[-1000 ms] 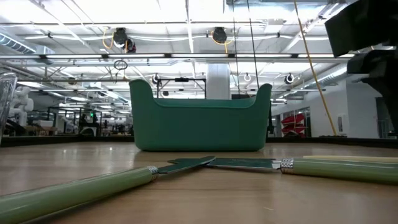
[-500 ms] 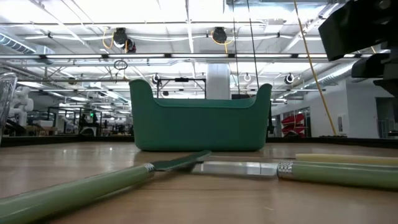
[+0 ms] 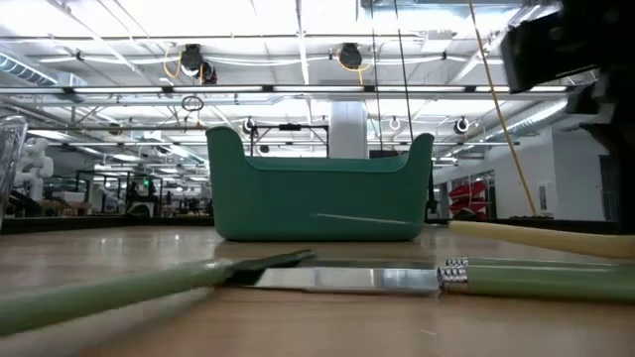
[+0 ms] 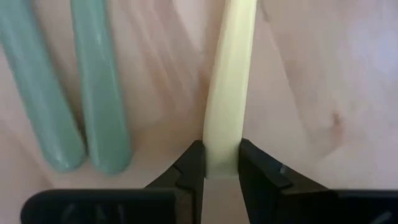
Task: Sort silverware by color (type)
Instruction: Put the yellow knife into the transparent bin
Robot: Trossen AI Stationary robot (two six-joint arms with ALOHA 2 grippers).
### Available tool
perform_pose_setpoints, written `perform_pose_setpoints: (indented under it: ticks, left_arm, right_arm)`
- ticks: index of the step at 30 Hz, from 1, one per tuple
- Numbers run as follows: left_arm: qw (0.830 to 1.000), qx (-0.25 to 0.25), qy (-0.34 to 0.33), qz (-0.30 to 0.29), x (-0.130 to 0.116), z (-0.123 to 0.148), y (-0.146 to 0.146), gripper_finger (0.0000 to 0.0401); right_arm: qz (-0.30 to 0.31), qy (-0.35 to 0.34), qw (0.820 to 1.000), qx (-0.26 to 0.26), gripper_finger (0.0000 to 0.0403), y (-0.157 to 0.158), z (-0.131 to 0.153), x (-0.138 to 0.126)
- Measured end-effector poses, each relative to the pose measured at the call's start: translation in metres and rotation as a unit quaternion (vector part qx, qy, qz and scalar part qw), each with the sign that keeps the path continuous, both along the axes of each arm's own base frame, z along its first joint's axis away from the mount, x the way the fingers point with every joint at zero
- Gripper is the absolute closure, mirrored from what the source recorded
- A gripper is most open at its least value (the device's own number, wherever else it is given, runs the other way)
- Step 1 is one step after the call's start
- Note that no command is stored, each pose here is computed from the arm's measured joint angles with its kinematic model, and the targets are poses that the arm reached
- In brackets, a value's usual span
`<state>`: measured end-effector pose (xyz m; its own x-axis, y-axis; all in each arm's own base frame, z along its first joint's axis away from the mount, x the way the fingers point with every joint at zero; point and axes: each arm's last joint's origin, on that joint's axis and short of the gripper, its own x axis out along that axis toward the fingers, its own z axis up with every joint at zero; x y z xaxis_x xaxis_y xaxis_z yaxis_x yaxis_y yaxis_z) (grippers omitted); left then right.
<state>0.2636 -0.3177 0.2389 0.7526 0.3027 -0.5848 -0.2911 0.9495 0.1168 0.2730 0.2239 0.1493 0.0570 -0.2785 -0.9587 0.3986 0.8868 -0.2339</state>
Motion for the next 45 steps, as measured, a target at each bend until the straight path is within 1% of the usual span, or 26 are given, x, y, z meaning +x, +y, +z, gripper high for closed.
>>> perform_pose_setpoints:
  ticks: [4,8,13,17,21,24,27,30,34,37,40,45]
  left_arm:
    - [1.000,-0.007,-0.009,0.003,-0.004,0.000,-0.003,0.0272]
    - [1.000,-0.018,-0.020,-0.002,-0.004,-0.001,-0.009,0.0272]
    - [1.000,-0.001,-0.015,-0.005,-0.002,-0.015,-0.014,0.0272]
    - [1.000,-0.007,-0.022,-0.002,-0.001,-0.015,-0.015,0.0272]
    - [0.999,-0.011,-0.045,-0.017,0.001,-0.012,-0.021,0.0272]
    - [0.998,-0.012,-0.058,-0.032,0.002,-0.010,-0.026,0.0272]
    - [0.997,-0.012,-0.066,-0.034,0.004,-0.008,-0.027,0.0272]
    - [0.996,0.000,-0.076,-0.047,0.006,-0.006,-0.029,0.0272]
    - [0.993,0.009,-0.096,-0.076,0.010,0.000,-0.036,0.0272]
    - [0.989,0.012,-0.116,-0.095,0.015,0.006,-0.040,0.0272]
    - [0.985,0.014,-0.130,-0.108,0.018,0.010,-0.043,0.0272]
    - [0.983,0.005,-0.140,-0.116,0.018,0.013,-0.046,0.0272]
  right_arm:
    - [-0.003,-0.006,1.000,-0.002,0.0336,0.003,0.000,-0.003]
    - [0.001,-0.026,1.000,-0.012,0.0336,0.007,0.004,-0.002]
    - [0.032,-0.081,0.996,-0.021,0.0336,0.021,0.021,0.004]
    - [0.064,-0.135,0.988,-0.033,0.0336,0.034,0.040,0.008]
    - [0.090,-0.217,0.969,-0.072,0.0336,0.050,0.050,0.004]
    - [0.094,-0.285,0.951,-0.076,0.0336,0.063,0.053,0.003]
    - [0.112,-0.355,0.925,-0.080,0.0336,0.078,0.056,0.005]
    - [0.138,-0.404,0.900,-0.084,0.0336,0.090,0.063,0.009]
    - [0.188,-0.438,0.875,-0.081,0.0336,0.103,0.072,0.016]
    - [0.208,-0.454,0.862,-0.085,0.0336,0.107,0.076,0.020]
    - [0.210,-0.460,0.857,-0.097,0.0336,0.108,0.075,0.022]
    - [0.217,-0.470,0.849,-0.107,0.0336,0.114,0.062,0.026]
